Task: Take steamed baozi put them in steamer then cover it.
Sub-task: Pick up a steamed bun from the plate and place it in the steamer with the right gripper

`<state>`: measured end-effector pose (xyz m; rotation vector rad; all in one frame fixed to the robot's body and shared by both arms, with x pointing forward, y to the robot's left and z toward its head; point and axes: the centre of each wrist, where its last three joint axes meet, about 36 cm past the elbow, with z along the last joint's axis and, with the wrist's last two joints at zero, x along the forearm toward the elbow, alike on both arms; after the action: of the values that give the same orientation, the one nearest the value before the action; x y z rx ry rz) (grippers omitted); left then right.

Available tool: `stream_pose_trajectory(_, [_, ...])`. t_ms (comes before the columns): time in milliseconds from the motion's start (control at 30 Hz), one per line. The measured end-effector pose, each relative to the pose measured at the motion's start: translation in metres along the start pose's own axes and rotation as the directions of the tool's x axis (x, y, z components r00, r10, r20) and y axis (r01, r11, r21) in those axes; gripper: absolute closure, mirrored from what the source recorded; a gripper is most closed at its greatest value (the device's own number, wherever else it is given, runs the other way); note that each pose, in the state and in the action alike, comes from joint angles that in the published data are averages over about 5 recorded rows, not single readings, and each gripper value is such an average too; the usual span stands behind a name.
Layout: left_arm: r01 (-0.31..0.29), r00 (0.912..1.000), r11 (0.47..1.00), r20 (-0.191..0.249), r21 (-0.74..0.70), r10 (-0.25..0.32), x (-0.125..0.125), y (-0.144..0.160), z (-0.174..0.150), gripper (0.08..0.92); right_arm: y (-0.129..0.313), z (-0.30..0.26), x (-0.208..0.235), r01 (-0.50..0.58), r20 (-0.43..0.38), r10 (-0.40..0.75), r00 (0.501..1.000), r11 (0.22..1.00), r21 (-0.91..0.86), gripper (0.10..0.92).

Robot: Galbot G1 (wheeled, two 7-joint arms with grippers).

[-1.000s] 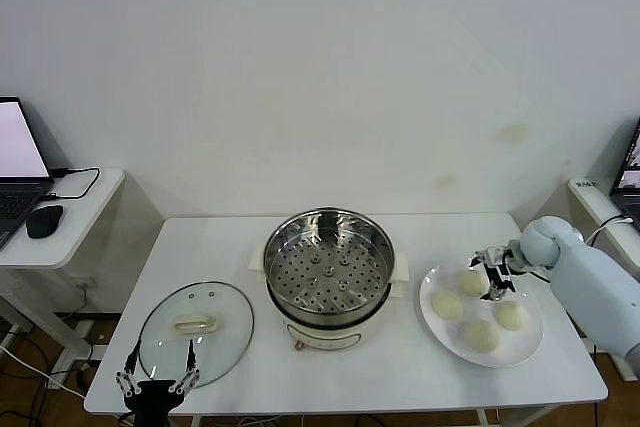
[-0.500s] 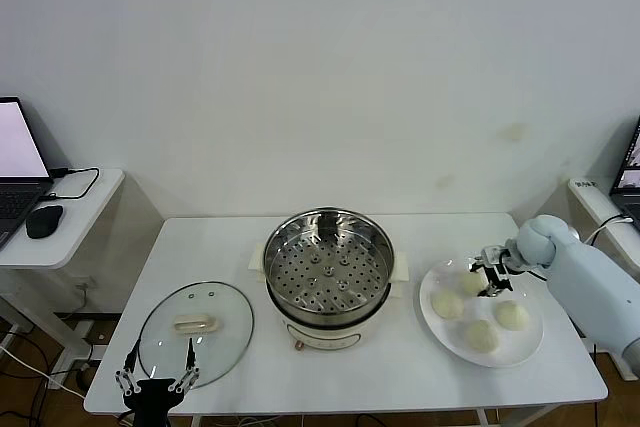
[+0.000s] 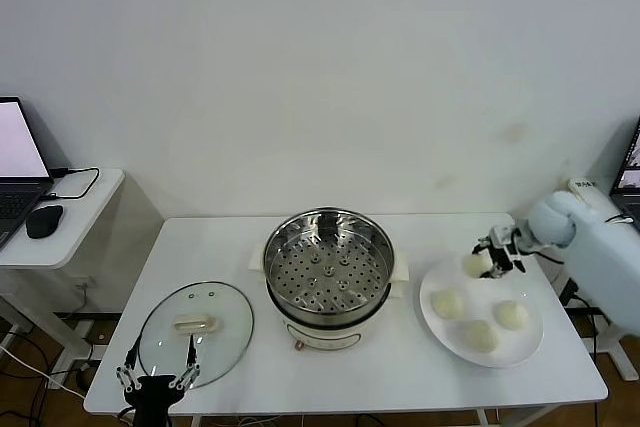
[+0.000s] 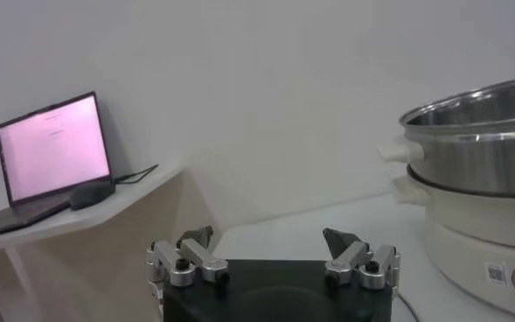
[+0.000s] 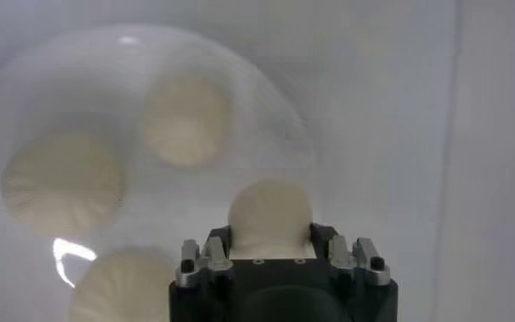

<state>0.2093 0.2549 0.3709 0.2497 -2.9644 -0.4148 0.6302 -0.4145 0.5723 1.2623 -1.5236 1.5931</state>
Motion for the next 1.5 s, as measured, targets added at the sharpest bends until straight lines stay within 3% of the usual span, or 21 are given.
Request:
stream_pose_trajectory(400, [-0.007,0.9999,1.000,0.015,-0.001,0.007,-0.003,0.001,-0.004,0.177,-0.068,-0.091,0.063,-0.129,0.168,0.100,0.981,0.976,0.173,0.438])
stream_pose_trajectory(733, [0.003,0.9995,1.000,0.032,-0.002,-0.003,-0.008,0.008,-0.009,0.177,-0.096,-0.192,0.048,-0.145,0.273,0.036,0.961,0.909,0.392,0.437])
stream_pose_trajectory(1100, [0.013,0.9995,1.000,0.028,-0.005,-0.013,-0.007,0.010,-0.009,0.177,-0.101,-0.269,-0.005,-0.132,0.273,-0.056,0.960,0.772,0.622,0.439])
stream_pose_trajectory(1500, [0.022,0.9995,1.000,0.022,-0.011,-0.022,-0.007,0.015,-0.006,0.177,-0.106,-0.301,-0.054,-0.131,0.229,-0.097,0.969,0.583,0.802,0.437])
